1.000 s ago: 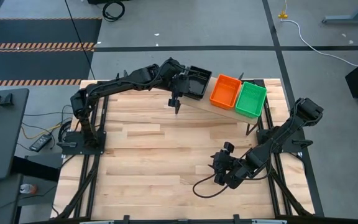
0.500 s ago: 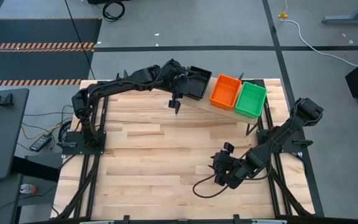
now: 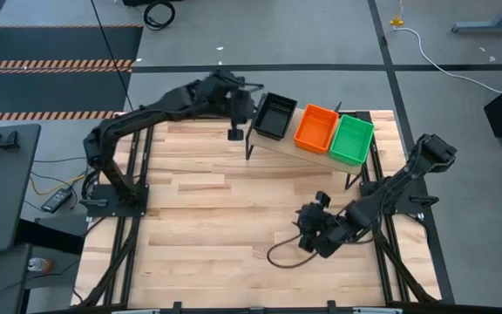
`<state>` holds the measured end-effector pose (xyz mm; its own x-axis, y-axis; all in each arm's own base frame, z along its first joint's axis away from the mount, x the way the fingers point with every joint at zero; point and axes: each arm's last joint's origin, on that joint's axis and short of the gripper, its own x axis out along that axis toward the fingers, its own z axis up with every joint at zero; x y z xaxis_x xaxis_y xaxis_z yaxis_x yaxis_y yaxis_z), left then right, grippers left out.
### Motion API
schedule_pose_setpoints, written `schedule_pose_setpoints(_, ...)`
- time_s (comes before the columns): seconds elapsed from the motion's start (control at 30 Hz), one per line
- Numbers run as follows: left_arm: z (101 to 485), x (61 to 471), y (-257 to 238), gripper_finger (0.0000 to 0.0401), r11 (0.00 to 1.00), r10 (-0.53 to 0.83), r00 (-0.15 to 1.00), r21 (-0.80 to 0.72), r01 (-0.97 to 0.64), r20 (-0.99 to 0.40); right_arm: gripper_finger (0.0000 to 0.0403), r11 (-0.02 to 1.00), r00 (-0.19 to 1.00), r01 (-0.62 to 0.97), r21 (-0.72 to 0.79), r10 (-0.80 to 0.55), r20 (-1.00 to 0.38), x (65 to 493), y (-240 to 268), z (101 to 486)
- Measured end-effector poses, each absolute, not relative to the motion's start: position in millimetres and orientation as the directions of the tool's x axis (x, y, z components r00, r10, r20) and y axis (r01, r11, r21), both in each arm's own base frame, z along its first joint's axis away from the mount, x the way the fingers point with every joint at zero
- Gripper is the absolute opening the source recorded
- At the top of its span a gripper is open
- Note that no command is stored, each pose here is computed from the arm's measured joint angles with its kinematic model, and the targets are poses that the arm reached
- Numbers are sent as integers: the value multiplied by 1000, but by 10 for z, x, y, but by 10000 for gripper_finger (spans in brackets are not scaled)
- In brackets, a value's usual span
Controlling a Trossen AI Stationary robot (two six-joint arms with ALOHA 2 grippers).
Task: Stack baskets on shelf by color
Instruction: Adjust the stacked orange bins on the shelf
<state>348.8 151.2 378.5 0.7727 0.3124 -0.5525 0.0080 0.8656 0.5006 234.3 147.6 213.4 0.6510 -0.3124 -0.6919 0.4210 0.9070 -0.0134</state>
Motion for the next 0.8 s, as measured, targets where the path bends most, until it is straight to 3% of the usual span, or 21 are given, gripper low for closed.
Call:
schedule_pose_setpoints(0.1, 3936, 3317, 1542, 76, 901, 291, 797, 431, -43, -530, 170, 888, 618, 457, -44, -353, -702, 2367, 1363, 2371)
schedule_pose_setpoints(0.2, 4012, 3164, 1619, 71, 955, 183, 835, 296, -26, -518, 164, 866, 577, 493, -81, -395, -715, 2375, 1218, 2627)
schedule_pose_setpoints(0.37, 3876, 3023, 1800, 60, 992, 67, 843, 128, 3, -534, 162, 820, 485, 548, -164, -471, -736, 2366, 931, 3058)
schedule_pose_setpoints(0.63, 3446, 3005, 1931, 42, 996, 29, 828, 91, 27, -560, 162, 695, 252, 644, -320, -587, -769, 2195, 394, 3631)
schedule_pose_setpoints(0.8, 3291, 2958, 2011, 32, 997, 11, 837, 69, 31, -547, 159, 691, 229, 646, -323, -580, -782, 2203, 43, 3734)
